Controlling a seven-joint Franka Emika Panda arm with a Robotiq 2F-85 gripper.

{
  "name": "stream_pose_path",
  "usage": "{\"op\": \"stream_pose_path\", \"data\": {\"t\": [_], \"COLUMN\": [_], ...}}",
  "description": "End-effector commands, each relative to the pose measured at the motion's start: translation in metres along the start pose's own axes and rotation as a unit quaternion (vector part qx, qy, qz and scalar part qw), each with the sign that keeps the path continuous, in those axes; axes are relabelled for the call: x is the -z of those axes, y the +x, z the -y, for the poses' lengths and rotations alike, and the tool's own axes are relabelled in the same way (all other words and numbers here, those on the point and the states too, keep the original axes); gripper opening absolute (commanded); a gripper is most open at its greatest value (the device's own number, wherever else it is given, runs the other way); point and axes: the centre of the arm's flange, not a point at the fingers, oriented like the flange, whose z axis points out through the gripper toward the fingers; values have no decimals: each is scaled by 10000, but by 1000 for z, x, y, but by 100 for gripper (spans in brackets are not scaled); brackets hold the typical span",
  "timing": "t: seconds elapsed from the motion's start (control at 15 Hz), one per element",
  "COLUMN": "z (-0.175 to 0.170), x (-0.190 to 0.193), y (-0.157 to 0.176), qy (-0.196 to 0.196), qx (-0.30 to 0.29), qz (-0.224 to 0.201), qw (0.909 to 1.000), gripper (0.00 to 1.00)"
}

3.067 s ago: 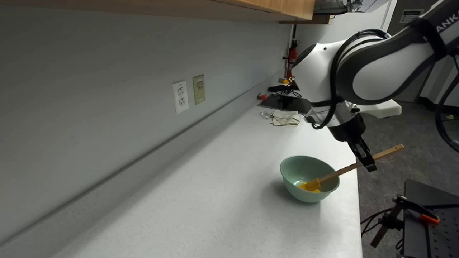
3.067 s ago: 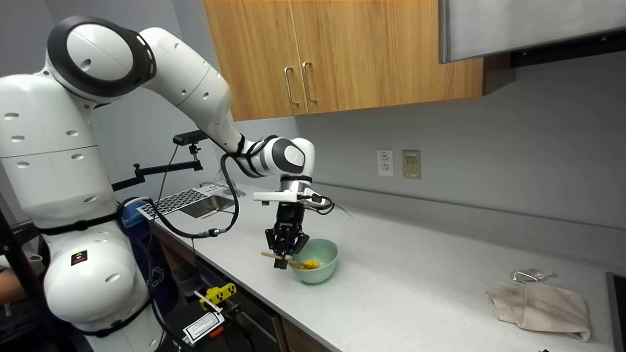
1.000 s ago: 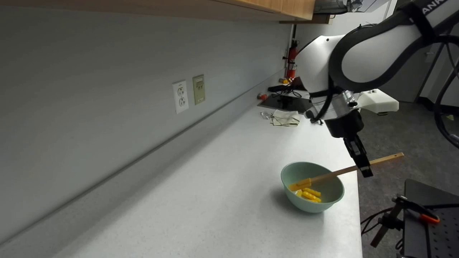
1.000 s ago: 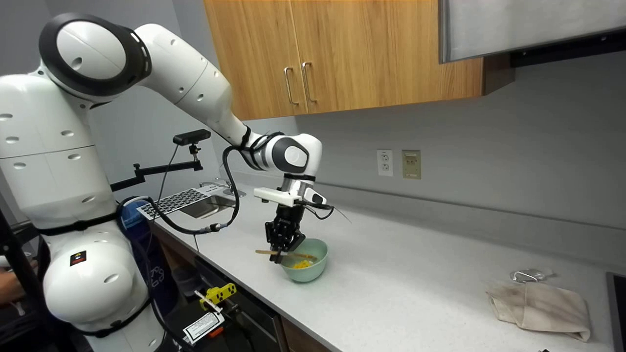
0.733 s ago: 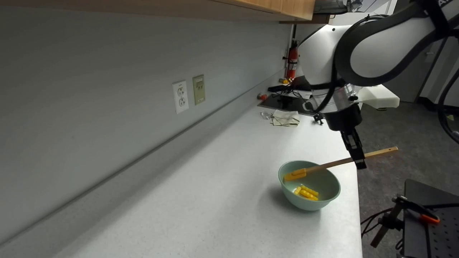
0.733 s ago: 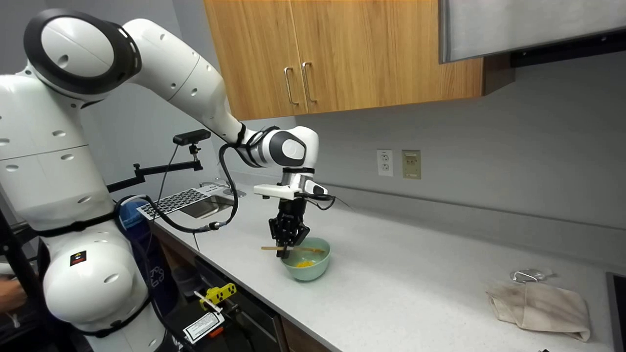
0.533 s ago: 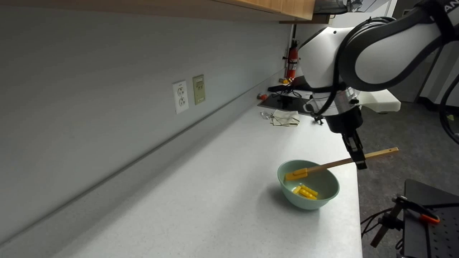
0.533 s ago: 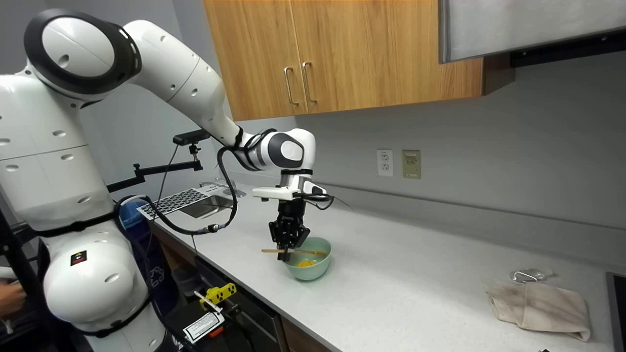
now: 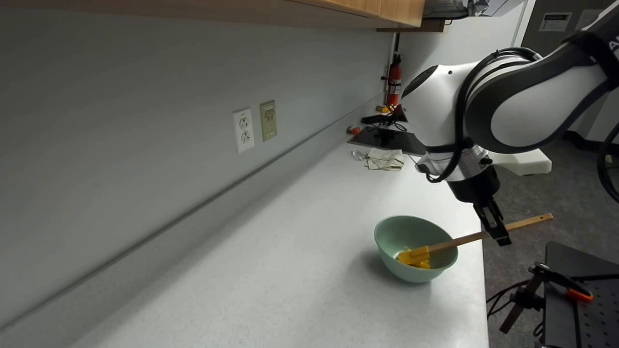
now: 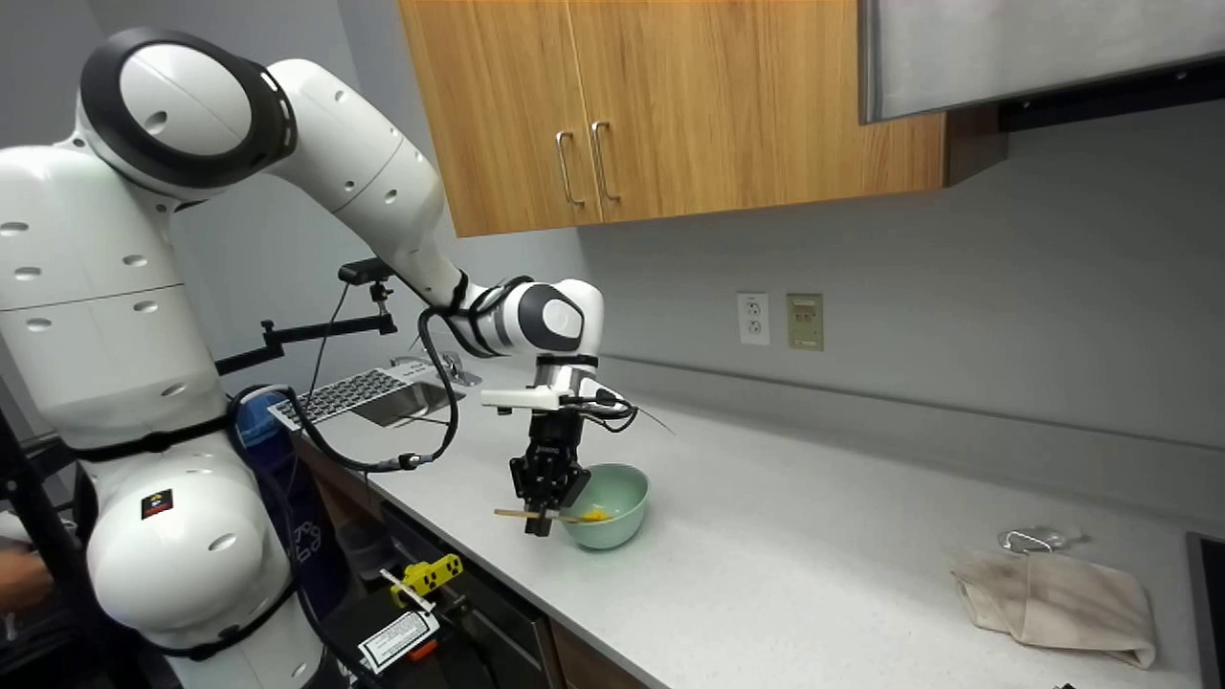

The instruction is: Use the wooden spoon to mix in the bowl

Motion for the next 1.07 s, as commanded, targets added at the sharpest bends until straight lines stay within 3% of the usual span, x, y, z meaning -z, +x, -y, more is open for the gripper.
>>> {"op": "stream_pose_path", "data": {"t": [0.0,0.33,0.47,0.73,1.0], "z": [9,5,1,-6,6], "x": [4,25,35,39,18], "y": [2,2,2,2,3], "qy": [202,1212,1418,1088,705], "qx": [179,297,227,24,58], "qz": [111,-112,-299,-378,136], "qw": [9996,9921,9892,9933,9974], "gripper": [4,4,4,4,4]}}
